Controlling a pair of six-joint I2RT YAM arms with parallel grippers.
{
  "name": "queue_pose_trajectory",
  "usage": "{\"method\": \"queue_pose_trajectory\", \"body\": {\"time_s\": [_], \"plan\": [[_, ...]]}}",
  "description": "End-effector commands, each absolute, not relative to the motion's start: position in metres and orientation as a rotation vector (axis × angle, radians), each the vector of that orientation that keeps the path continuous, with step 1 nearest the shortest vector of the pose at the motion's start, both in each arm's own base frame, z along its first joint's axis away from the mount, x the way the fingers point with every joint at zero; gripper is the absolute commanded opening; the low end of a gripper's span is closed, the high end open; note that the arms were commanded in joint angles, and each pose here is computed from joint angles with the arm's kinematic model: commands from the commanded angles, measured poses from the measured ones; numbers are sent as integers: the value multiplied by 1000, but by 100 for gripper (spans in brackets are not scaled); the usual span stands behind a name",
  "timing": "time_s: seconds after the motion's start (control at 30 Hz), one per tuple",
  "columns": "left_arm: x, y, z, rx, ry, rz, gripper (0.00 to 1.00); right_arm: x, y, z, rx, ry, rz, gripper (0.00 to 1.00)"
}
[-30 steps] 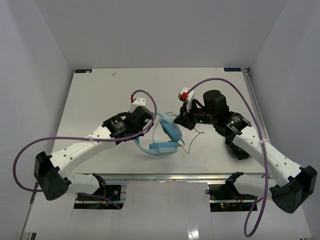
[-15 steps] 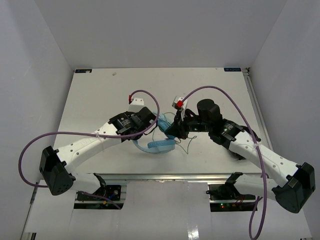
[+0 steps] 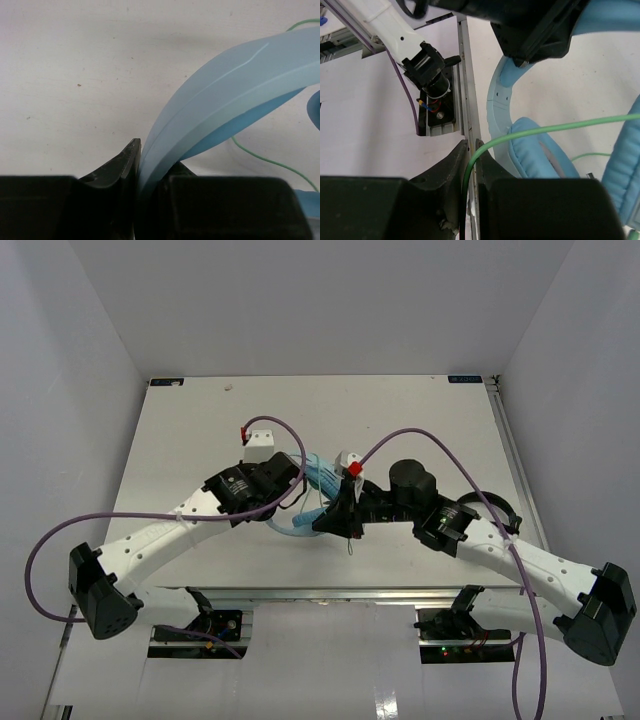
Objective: Wrap the headphones
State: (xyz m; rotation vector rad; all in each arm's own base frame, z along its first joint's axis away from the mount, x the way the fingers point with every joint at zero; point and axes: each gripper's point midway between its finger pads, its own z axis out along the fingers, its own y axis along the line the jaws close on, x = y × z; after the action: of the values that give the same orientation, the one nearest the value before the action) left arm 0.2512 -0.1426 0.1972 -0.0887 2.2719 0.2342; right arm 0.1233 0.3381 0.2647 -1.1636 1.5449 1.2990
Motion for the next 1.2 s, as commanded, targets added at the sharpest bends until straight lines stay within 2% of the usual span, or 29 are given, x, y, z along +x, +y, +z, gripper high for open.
{"method": "queue_pose_trajectory", "body": {"time_s": [0.0,0.43,0.77,1.17], "plan": [[263,-141,255,-334,2074,-10,0,106,349,271,-1172,1460,1347,16],[252,-145,296,-480,1949,-318,0,97,376,248,-1108,1476,1236,16],[247,-140,310,-521,1906,-389,0,92,395,231,-1109,1490,1183,16],[232,-141,330,-534,1862,-563,0,96,390,200,-1089,1471,1122,20]]}}
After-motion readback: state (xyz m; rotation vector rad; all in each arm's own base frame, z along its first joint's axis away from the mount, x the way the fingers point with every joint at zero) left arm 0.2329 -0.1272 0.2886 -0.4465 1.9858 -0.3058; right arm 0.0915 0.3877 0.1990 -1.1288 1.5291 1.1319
